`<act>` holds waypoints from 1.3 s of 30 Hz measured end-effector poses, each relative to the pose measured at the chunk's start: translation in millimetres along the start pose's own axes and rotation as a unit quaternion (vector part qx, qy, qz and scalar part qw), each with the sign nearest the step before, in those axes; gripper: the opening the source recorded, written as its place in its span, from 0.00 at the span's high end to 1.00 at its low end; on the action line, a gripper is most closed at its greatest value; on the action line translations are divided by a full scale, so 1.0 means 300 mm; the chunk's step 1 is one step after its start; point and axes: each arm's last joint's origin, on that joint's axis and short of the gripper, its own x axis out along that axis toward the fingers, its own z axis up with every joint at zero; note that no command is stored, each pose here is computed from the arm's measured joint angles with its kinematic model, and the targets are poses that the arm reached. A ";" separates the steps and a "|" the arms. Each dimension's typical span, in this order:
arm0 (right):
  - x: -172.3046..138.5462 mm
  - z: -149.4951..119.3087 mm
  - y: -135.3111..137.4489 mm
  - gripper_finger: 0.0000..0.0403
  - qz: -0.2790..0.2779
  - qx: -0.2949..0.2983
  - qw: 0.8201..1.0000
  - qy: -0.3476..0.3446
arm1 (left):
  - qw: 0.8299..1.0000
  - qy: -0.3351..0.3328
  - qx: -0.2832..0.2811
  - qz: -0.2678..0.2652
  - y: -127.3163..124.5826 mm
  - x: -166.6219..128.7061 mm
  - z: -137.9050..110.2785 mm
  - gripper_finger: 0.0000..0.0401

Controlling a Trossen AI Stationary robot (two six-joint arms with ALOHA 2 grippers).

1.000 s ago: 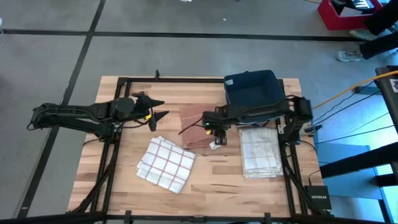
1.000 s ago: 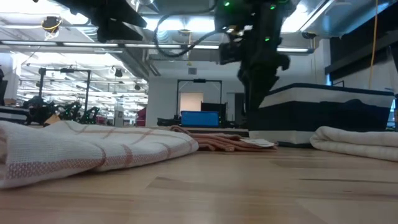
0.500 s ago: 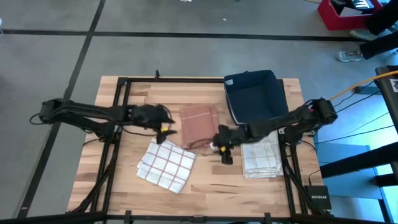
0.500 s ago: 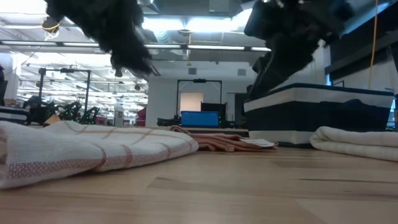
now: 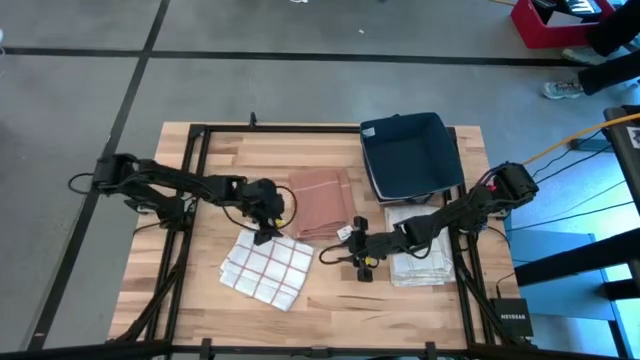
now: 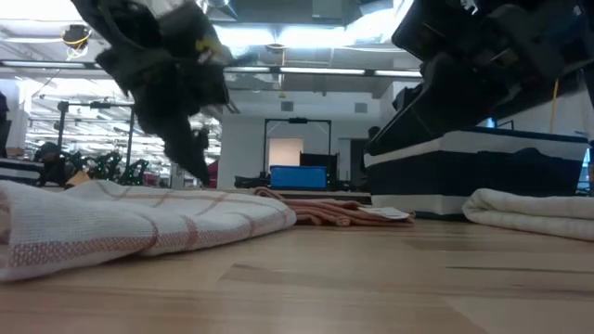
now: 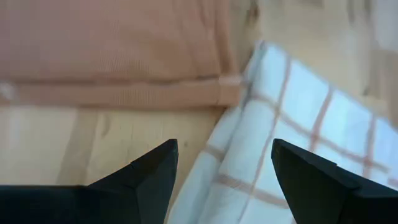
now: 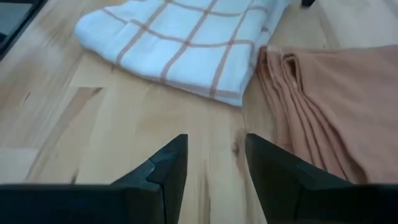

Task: Fold towel
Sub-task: Stack the left white towel on top of the brown towel

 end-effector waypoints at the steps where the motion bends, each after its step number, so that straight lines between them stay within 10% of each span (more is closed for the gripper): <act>1: 0.000 0.001 -0.001 0.59 0.000 0.001 1.000 -0.002 | 1.000 0.010 -0.002 -0.002 0.008 0.014 -0.005 0.38; 20: 0.000 -0.001 -0.001 0.59 -0.008 -0.003 1.000 0.001 | 0.974 0.125 -0.045 -0.184 0.057 0.199 -0.085 0.40; 39: -0.001 0.011 0.002 0.59 -0.004 0.002 1.000 -0.017 | 0.968 0.147 0.104 -0.177 -0.091 0.233 -0.132 0.66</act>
